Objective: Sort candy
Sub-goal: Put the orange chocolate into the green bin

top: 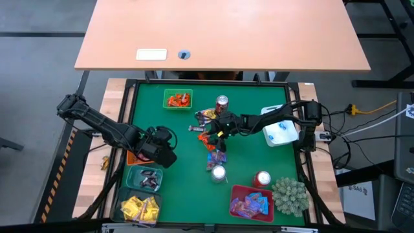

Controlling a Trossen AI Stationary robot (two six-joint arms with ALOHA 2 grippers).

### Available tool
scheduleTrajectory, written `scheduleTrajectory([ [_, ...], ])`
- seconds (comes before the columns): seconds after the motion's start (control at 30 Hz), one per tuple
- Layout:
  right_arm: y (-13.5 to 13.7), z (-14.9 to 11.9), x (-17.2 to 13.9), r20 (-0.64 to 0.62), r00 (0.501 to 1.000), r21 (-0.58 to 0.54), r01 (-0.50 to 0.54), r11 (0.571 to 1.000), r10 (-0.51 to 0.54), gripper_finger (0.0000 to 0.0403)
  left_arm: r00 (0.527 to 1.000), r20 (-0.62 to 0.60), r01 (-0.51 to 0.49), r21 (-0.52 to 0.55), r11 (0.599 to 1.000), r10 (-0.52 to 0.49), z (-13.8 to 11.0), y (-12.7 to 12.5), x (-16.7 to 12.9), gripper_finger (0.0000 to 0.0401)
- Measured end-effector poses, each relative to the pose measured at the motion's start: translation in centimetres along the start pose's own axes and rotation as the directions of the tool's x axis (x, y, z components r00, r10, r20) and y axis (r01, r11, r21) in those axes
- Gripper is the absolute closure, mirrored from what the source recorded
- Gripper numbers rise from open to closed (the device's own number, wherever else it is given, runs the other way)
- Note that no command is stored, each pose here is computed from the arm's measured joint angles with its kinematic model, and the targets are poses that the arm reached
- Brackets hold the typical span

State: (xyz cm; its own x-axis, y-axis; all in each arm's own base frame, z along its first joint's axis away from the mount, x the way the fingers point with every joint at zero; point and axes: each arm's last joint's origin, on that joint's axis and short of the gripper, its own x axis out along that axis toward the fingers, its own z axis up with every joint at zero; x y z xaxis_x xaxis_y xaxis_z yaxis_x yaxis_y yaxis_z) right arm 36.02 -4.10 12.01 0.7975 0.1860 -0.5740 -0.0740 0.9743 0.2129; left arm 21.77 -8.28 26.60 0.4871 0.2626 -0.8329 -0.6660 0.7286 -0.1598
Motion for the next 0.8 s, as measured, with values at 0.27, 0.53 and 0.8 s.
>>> scheduleTrajectory([
  [0.27,0.9,-0.4,0.4,-0.027,1.000,-0.014,-0.003,1.000,0.002,0.0150,1.000,0.000,0.001,0.000,1.000,-0.001,0.0,0.0,0.0,0.0298],
  [0.53,2.3,-1.3,1.4,-0.059,0.997,-0.075,0.036,0.997,-0.040,0.0152,1.000,0.000,0.001,-0.001,1.000,-0.001,0.0,0.0,0.0,0.0298],
  [0.8,2.4,-1.4,1.4,-0.065,0.997,-0.075,0.036,0.996,-0.041,0.0229,1.000,0.002,0.000,0.000,1.000,0.000,0.0,0.0,0.0,0.0298],
])
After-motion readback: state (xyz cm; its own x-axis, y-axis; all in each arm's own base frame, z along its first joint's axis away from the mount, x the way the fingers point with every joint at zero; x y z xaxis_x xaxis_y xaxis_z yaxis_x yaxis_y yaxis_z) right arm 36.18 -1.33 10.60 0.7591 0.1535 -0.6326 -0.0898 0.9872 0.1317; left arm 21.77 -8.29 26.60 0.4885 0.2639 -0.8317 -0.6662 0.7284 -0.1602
